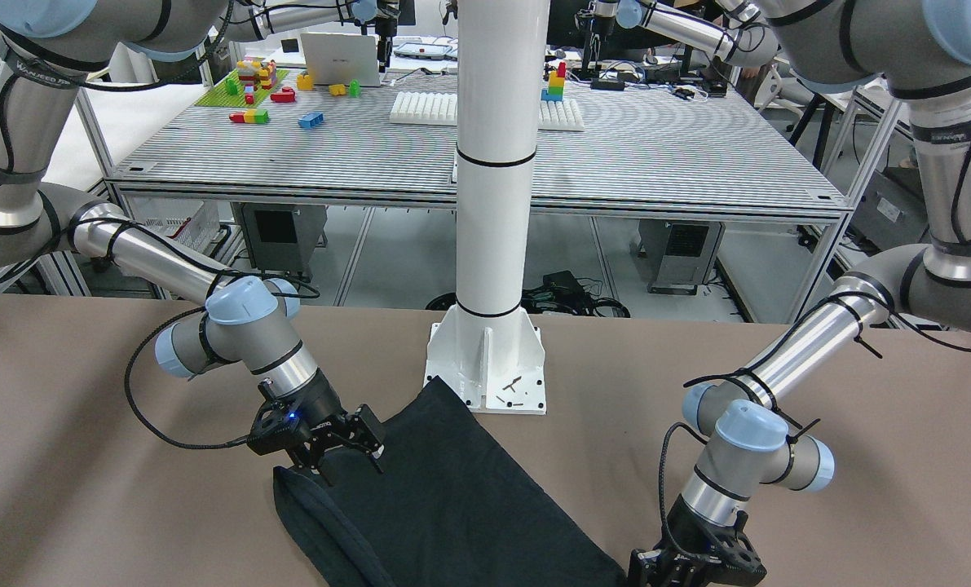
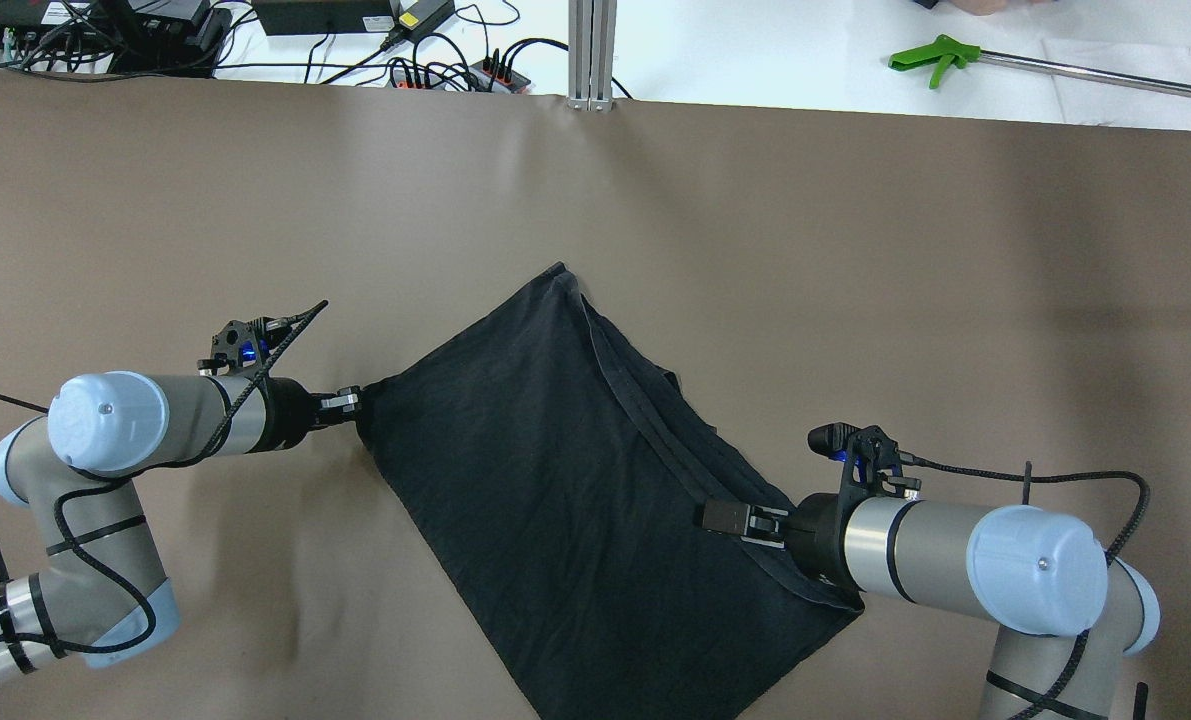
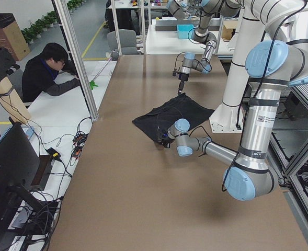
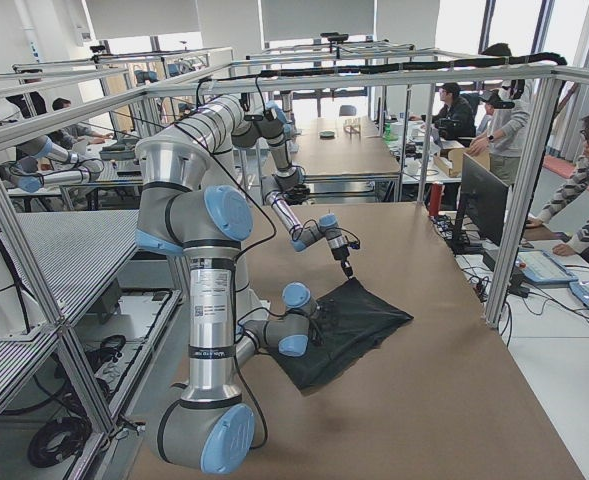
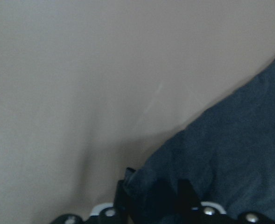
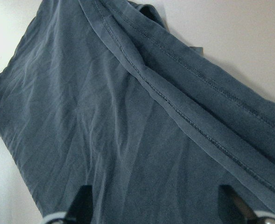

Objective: Fold clothes
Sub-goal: 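Pull the shirt corner away from the robot with the left gripper while the right holds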

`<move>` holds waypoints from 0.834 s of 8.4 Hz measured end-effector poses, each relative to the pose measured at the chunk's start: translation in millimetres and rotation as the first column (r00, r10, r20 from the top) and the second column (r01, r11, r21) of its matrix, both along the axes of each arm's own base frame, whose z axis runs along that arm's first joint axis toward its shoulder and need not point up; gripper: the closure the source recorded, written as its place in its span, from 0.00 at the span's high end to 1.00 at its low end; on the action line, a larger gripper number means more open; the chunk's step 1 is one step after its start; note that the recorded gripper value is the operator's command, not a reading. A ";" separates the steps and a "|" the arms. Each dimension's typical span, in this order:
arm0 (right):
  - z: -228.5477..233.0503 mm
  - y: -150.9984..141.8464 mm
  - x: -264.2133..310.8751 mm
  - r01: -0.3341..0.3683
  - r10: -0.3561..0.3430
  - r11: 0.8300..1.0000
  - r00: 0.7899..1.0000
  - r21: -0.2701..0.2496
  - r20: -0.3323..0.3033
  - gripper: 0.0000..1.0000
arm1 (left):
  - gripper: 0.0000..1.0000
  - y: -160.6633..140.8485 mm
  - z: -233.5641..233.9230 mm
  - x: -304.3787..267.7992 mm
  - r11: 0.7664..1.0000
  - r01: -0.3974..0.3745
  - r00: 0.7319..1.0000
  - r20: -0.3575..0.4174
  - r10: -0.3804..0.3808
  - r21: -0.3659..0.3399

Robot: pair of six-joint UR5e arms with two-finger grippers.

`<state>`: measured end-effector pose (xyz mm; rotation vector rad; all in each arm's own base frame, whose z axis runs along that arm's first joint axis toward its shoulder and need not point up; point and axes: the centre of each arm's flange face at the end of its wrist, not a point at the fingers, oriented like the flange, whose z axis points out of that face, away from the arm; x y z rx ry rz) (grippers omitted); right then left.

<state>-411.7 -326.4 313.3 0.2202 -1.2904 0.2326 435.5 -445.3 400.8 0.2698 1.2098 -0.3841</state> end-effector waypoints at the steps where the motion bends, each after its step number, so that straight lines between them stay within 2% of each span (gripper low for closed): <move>1: 0.0 0.0 0.0 0.000 0.000 1.000 1.000 0.000 0.000 0.94 | 0.00 -5.3 -1.7 -4.7 1.000 0.001 1.000 -0.002 -0.001 -0.003; 2: 0.0 0.0 0.0 0.000 0.000 1.000 1.000 0.000 0.000 0.94 | 0.00 -15.5 -6.9 -10.8 1.000 0.013 1.000 -0.003 -0.013 -0.006; 4: 0.1 0.0 0.2 0.000 0.000 1.000 1.000 0.000 0.000 0.94 | 0.00 -56.3 -42.5 -19.5 0.998 0.055 0.998 0.010 -0.055 -0.020; 7: 1.5 -1.5 1.4 -0.013 0.013 1.000 1.000 0.002 -0.003 0.94 | 0.00 -158.5 -112.3 -8.0 0.991 0.132 0.986 0.106 -0.128 -0.031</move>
